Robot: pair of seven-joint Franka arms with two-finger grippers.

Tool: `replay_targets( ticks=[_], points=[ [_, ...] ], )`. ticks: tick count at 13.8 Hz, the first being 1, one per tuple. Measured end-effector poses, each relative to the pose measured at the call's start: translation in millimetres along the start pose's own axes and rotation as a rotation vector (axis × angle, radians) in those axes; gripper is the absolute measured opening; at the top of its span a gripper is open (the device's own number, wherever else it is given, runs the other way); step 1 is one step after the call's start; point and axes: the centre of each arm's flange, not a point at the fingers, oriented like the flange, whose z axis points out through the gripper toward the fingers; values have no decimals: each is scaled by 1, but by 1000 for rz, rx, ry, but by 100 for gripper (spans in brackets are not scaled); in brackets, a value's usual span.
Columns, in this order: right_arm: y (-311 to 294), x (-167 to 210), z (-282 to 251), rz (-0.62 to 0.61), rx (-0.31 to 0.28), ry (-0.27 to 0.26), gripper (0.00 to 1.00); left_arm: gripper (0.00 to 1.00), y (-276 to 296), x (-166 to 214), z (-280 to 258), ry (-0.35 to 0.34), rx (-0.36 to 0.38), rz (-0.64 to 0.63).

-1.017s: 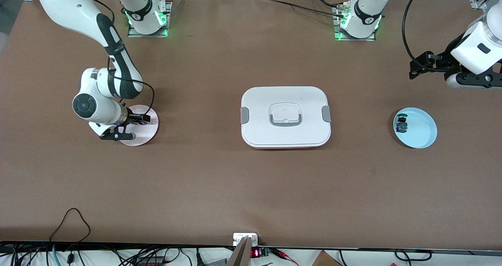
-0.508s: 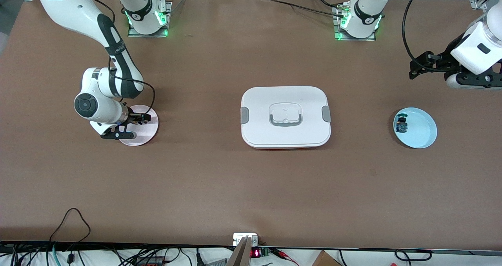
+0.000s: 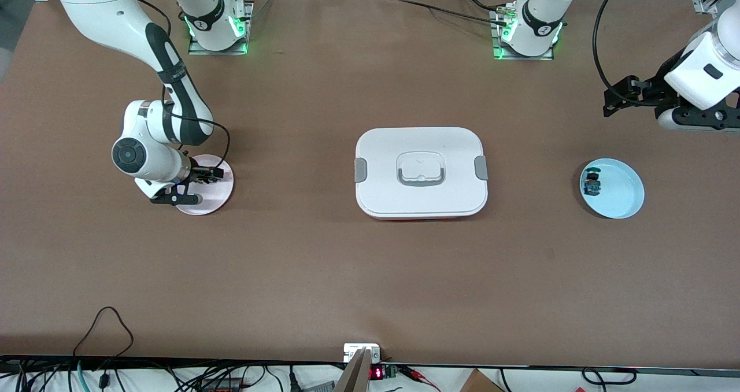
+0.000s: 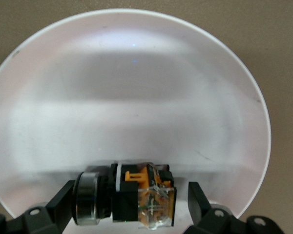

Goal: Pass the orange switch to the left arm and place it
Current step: 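Close the right gripper on the orange switch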

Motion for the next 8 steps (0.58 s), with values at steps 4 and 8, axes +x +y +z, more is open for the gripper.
replay_targets(
  ticks=[4,8],
  points=[
    [-9,0,-3,-13,3,4,73,100,0,0,0,0,0,0],
    [-14,0,-5,-24,2,9,73,100,0,0,0,0,0,0]
  ],
)
